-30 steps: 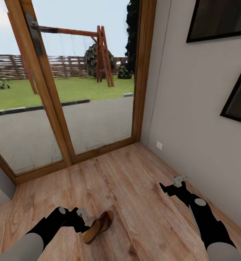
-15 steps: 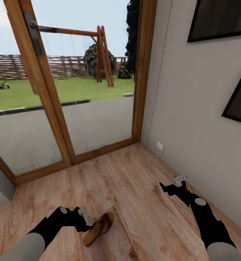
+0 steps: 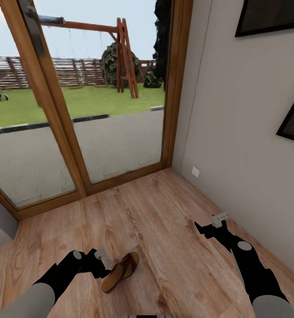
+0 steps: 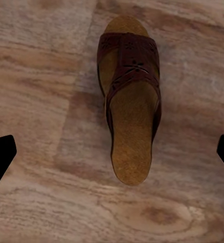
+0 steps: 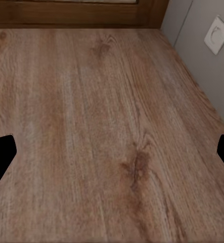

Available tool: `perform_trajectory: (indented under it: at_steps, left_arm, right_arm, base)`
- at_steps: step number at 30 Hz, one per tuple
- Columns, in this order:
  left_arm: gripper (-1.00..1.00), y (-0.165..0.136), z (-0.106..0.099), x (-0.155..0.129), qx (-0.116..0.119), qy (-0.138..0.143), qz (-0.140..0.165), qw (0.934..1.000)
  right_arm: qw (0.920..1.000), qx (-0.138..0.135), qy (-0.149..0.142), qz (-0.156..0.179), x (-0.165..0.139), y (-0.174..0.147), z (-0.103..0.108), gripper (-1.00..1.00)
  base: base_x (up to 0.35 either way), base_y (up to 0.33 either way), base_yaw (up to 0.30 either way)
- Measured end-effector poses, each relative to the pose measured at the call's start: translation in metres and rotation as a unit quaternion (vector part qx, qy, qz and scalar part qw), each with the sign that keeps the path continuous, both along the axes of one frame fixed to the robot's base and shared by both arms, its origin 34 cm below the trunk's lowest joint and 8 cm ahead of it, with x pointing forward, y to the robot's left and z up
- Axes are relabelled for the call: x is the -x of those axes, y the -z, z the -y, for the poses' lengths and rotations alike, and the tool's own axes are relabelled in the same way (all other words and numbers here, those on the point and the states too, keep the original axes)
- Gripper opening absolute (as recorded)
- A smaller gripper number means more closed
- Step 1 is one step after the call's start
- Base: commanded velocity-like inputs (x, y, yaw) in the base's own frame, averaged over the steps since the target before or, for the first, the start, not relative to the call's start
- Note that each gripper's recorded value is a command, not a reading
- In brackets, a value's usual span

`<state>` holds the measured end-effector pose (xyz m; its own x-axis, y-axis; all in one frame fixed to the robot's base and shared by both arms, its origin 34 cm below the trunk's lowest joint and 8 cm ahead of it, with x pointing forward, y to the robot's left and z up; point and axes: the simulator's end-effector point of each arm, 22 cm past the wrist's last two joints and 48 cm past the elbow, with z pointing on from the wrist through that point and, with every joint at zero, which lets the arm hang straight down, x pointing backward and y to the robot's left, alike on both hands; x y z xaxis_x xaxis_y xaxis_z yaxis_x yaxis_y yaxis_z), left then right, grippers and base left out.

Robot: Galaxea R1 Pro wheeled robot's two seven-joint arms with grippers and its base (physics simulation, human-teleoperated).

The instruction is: Pick up the two gym shoes and the two sandals from the corridor floor and place them onto the hallstand (shoe rack) in the corridor, making sure they are on the rack and not on the floor. Arrange them so the two gym shoes are next to each other and the two sandals are next to each other.

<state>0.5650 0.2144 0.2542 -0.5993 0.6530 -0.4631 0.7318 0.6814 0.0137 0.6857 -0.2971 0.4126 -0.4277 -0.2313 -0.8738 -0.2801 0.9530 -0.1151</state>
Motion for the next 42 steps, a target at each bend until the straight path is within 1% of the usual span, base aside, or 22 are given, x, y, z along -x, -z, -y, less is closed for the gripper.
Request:
perform_trajectory:
  at_steps: [8, 13, 17, 18, 21, 32, 37, 42]
  left_arm:
    - [1.0, 0.021, -0.004, 0.007, -0.005, -0.008, -0.013, 0.9999]
    - [1.0, 0.034, -0.005, 0.013, -0.003, -0.012, -0.024, 0.9996]
    - [1.0, 0.042, -0.002, 0.015, 0.007, -0.008, -0.022, 0.9997]
    - [1.0, 0.041, -0.001, 0.012, 0.013, -0.008, -0.017, 0.9997]
    - [1.0, 0.041, -0.002, 0.012, 0.017, -0.012, -0.015, 0.9997]
    - [1.0, 0.041, -0.003, 0.01, 0.023, -0.018, -0.012, 0.9995]
    - [1.0, 0.041, -0.002, 0.009, 0.024, -0.019, -0.012, 0.9995]
    - [1.0, 0.041, -0.002, 0.01, 0.024, -0.017, -0.012, 0.9995]
  right_arm:
    - [0.9998, 0.0, 0.0, -0.022, 0.005, 0.028, 0.0, 1.0]
    - [0.9993, 0.0, 0.0, -0.036, 0.009, 0.045, 0.0, 1.0]
    - [0.9989, 0.0, 0.0, -0.048, 0.012, 0.059, 0.0, 1.0]
    - [0.9988, 0.0, 0.0, -0.049, 0.012, 0.06, 0.0, 1.0]
    - [0.9987, 0.0, 0.0, -0.051, 0.013, 0.062, 0.0, 1.0]
    - [0.9986, 0.0, 0.0, -0.052, 0.014, 0.064, 0.0, 1.0]
    - [0.9986, 0.0, 0.0, -0.052, 0.013, 0.064, 0.0, 1.0]
    - [0.9986, 0.0, 0.0, -0.052, 0.014, 0.064, 0.0, 1.0]
  base:
    - [0.0, 0.0, 0.0]
    - [0.0, 0.0, 0.0]
    - [0.0, 0.0, 0.0]
    - [0.0, 0.0, 0.0]
    - [0.0, 0.0, 0.0]
    - [0.0, 0.017, 0.0]
    - [0.0, 0.25, -0.014]
    - [0.0, 0.268, -0.183]
